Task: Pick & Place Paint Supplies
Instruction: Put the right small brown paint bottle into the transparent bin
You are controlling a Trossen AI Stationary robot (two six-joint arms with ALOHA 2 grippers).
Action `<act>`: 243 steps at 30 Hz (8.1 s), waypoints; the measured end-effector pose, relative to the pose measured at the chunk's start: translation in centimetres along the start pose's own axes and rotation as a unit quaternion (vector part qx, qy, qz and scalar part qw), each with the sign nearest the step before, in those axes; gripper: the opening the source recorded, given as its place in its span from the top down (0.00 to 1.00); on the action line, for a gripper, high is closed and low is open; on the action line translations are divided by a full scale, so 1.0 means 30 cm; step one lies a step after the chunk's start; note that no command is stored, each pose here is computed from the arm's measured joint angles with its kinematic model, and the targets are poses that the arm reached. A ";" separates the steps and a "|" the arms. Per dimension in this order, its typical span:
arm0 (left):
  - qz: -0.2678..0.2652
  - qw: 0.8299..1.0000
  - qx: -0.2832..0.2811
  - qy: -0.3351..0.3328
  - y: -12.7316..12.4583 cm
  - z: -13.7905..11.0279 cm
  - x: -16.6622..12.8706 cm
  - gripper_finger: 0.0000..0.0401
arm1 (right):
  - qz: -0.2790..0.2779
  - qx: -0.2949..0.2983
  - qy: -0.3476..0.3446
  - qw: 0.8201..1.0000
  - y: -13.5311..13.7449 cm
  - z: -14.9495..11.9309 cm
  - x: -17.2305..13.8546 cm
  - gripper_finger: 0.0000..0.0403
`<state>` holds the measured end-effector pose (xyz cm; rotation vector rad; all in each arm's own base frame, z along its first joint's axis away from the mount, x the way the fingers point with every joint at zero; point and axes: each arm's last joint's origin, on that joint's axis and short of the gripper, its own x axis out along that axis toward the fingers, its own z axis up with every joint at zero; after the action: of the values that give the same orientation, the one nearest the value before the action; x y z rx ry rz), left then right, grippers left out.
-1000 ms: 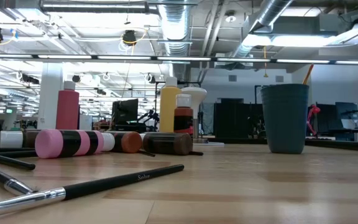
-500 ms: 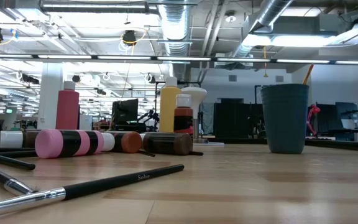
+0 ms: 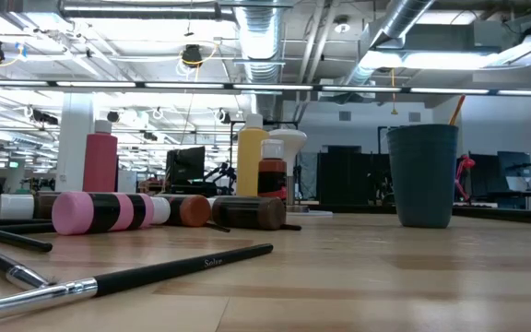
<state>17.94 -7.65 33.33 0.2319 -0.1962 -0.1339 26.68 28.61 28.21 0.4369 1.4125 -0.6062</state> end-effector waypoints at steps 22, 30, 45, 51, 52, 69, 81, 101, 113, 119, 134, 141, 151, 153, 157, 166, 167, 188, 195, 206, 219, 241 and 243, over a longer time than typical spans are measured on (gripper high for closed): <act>-0.032 0.998 -0.057 0.026 -0.037 -0.011 -0.009 0.48 | 0.023 -0.164 -0.074 0.983 -0.057 0.348 -0.065 0.33; -0.078 0.991 -0.098 0.039 -0.107 -0.017 -0.009 0.48 | 0.010 -0.224 -0.068 0.972 -0.086 0.420 -0.054 0.33; -0.181 0.977 -0.101 0.041 -0.253 -0.005 -0.048 0.48 | 0.045 -0.271 -0.181 0.944 -0.289 0.790 -0.079 0.33; -0.210 0.972 -0.090 0.053 -0.307 -0.019 -0.052 0.48 | 0.150 -0.283 -0.161 0.934 -0.378 0.935 -0.018 0.33; -0.215 0.971 -0.090 0.053 -0.314 -0.020 -0.054 0.48 | 0.144 -0.284 -0.156 0.935 -0.398 0.954 0.003 0.33; -0.196 0.973 -0.102 0.058 -0.380 -0.003 -0.100 0.48 | 0.103 -0.335 -0.089 0.932 -0.402 0.923 0.195 0.33; -0.189 0.975 -0.110 0.048 -0.387 -0.002 -0.090 0.48 | 0.069 -0.370 -0.128 0.918 -0.323 0.887 0.215 0.33; -0.189 0.974 -0.112 0.047 -0.387 0.000 -0.090 0.48 | 0.064 -0.333 -0.106 0.935 -0.298 0.912 0.306 0.33; -0.187 0.975 -0.112 0.047 -0.386 0.000 -0.090 0.48 | 0.046 -0.346 -0.073 0.934 -0.270 0.927 0.422 0.33; -0.184 0.975 -0.111 0.047 -0.385 0.000 -0.090 0.48 | 0.047 -0.351 -0.065 0.933 -0.263 0.920 0.434 0.33; -0.184 0.975 -0.111 0.047 -0.385 0.000 -0.090 0.48 | 0.051 -0.340 -0.083 0.935 -0.274 0.947 0.435 0.33; -0.184 0.975 -0.112 0.047 -0.385 0.000 -0.090 0.48 | 0.050 -0.338 -0.080 0.936 -0.282 0.951 0.436 0.36; -0.184 0.975 -0.111 0.047 -0.385 0.000 -0.090 0.48 | 0.049 -0.342 -0.078 0.935 -0.283 0.950 0.435 0.68; -0.184 0.975 -0.111 0.047 -0.385 0.000 -0.090 0.48 | 0.048 -0.342 -0.077 0.935 -0.284 0.950 0.435 0.68; -0.184 0.975 -0.112 0.047 -0.385 0.000 -0.090 0.48 | 0.046 -0.341 -0.076 0.936 -0.281 0.945 0.433 0.68; -0.177 0.978 -0.099 0.047 -0.384 -0.001 -0.090 0.48 | -0.017 -0.338 -0.047 0.940 -0.280 0.911 0.323 0.68; -0.171 0.979 -0.096 0.047 -0.382 -0.001 -0.089 0.48 | -0.016 -0.339 -0.051 0.939 -0.279 0.902 0.293 0.68; -0.016 0.996 -0.073 0.039 -0.246 0.038 -0.090 0.48 | 0.096 -0.140 -0.134 0.976 -0.291 0.247 -0.311 0.68; 0.043 0.997 -0.050 0.047 -0.181 0.019 -0.052 0.48 | 0.118 -0.056 -0.107 0.986 -0.230 0.043 -0.296 0.68; 0.087 0.995 -0.033 0.039 -0.102 0.014 -0.020 0.48 | 0.068 0.060 -0.004 0.996 -0.164 -0.169 -0.175 0.68; 0.071 0.997 -0.007 0.028 -0.066 0.009 -0.007 0.48 | 0.013 0.121 0.098 0.988 -0.089 -0.285 -0.074 0.68; 0.069 0.997 -0.008 0.023 -0.066 0.013 -0.007 0.48 | -0.027 0.119 0.074 0.990 -0.048 -0.377 0.122 0.68; 0.068 0.997 -0.008 0.022 -0.066 0.013 -0.007 0.48 | -0.025 0.118 0.076 0.990 -0.046 -0.380 0.143 0.68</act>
<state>17.43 -9.62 33.19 0.2038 -0.1658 0.0055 17.17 34.02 22.69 0.6474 1.5053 -0.7983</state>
